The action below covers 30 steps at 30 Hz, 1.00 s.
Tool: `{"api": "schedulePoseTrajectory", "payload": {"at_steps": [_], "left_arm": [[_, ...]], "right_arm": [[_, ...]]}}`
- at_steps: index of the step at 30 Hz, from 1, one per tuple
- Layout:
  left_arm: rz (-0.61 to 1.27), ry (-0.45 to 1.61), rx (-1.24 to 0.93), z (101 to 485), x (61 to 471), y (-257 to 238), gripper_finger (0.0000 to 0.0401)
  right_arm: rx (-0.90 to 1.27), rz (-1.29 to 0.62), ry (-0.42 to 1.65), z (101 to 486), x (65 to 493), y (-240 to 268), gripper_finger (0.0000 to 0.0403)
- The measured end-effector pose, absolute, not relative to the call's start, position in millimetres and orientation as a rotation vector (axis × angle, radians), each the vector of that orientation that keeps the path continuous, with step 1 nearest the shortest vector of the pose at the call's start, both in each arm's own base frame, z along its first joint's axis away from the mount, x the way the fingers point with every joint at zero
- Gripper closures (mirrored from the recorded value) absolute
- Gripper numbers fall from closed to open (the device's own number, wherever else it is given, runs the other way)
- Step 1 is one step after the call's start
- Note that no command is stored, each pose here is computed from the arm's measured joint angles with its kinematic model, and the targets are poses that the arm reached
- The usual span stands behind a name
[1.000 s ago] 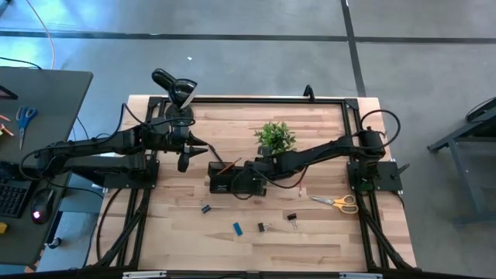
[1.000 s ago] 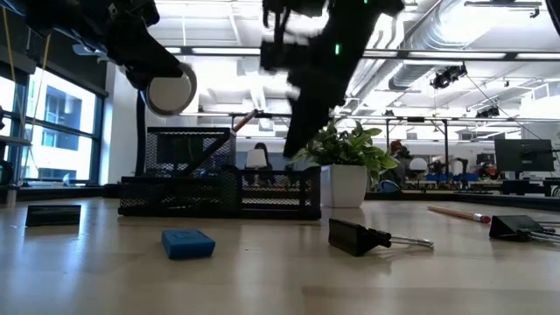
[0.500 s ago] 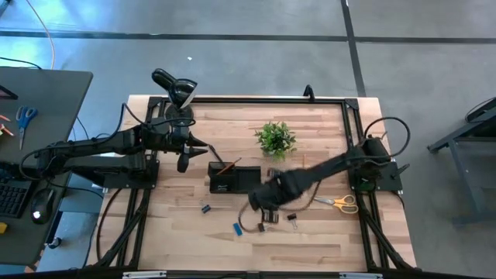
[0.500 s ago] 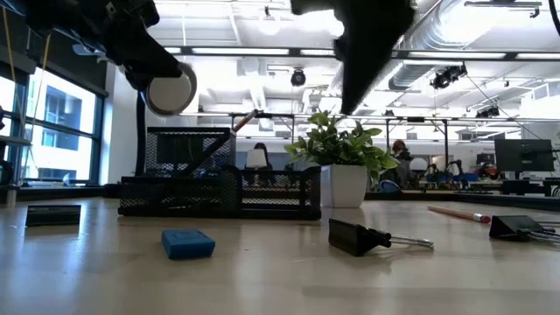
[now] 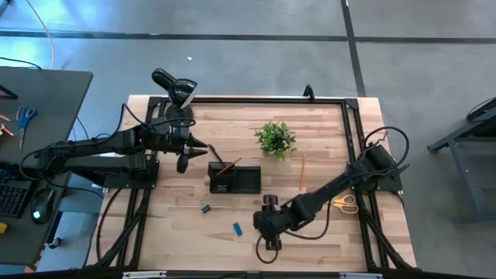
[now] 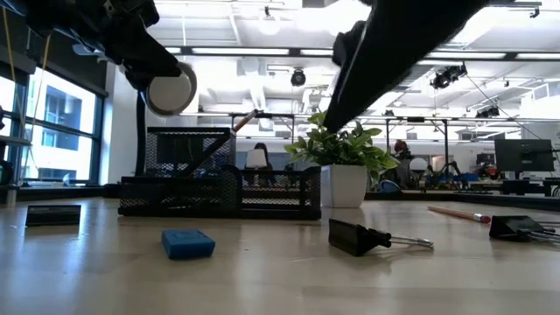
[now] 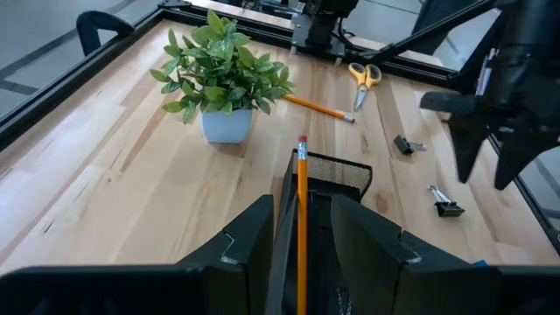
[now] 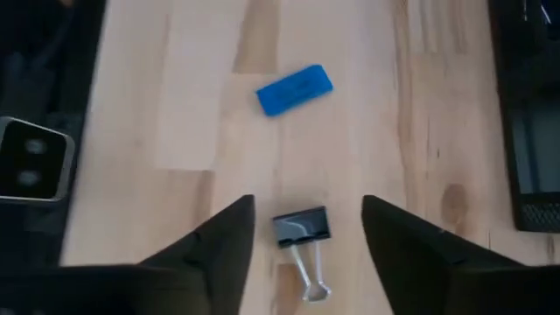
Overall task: Pick and place office supplies into organizer
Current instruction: Put the black binder clip into the black desk organizer
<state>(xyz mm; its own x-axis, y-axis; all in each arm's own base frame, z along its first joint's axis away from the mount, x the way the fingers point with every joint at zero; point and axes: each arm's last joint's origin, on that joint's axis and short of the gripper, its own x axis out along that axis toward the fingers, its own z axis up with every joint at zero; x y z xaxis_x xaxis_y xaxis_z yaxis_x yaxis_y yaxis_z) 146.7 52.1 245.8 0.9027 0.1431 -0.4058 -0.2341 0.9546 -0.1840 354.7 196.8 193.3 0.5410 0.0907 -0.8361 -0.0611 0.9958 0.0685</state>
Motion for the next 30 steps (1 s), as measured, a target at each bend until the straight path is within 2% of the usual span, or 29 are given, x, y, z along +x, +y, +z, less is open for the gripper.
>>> {"api": "schedulePoseTrajectory", "payload": {"at_steps": [3, 6, 14, 24, 30], "left_arm": [[0.197, 0.4, -0.232, 246, 147, 52, 0.0295], [0.197, 0.4, -0.232, 246, 147, 52, 0.0295], [0.197, 0.4, -0.232, 246, 147, 52, 0.0295], [0.197, 0.409, -0.234, 245, 146, 52, 0.0295], [0.198, 0.421, -0.236, 244, 146, 52, 0.0295]], "right_arm": [[0.03, 0.079, 0.971, 182, 353, 194, 0.0157], [0.029, 0.095, 0.97, 172, 350, 193, 0.0145], [0.056, 0.126, 0.934, 154, 344, 190, 0.0143], [-0.023, 0.136, 0.905, 152, 345, 189, 0.0143], [-0.046, 0.175, 0.937, 138, 346, 191, 0.0143]]}}
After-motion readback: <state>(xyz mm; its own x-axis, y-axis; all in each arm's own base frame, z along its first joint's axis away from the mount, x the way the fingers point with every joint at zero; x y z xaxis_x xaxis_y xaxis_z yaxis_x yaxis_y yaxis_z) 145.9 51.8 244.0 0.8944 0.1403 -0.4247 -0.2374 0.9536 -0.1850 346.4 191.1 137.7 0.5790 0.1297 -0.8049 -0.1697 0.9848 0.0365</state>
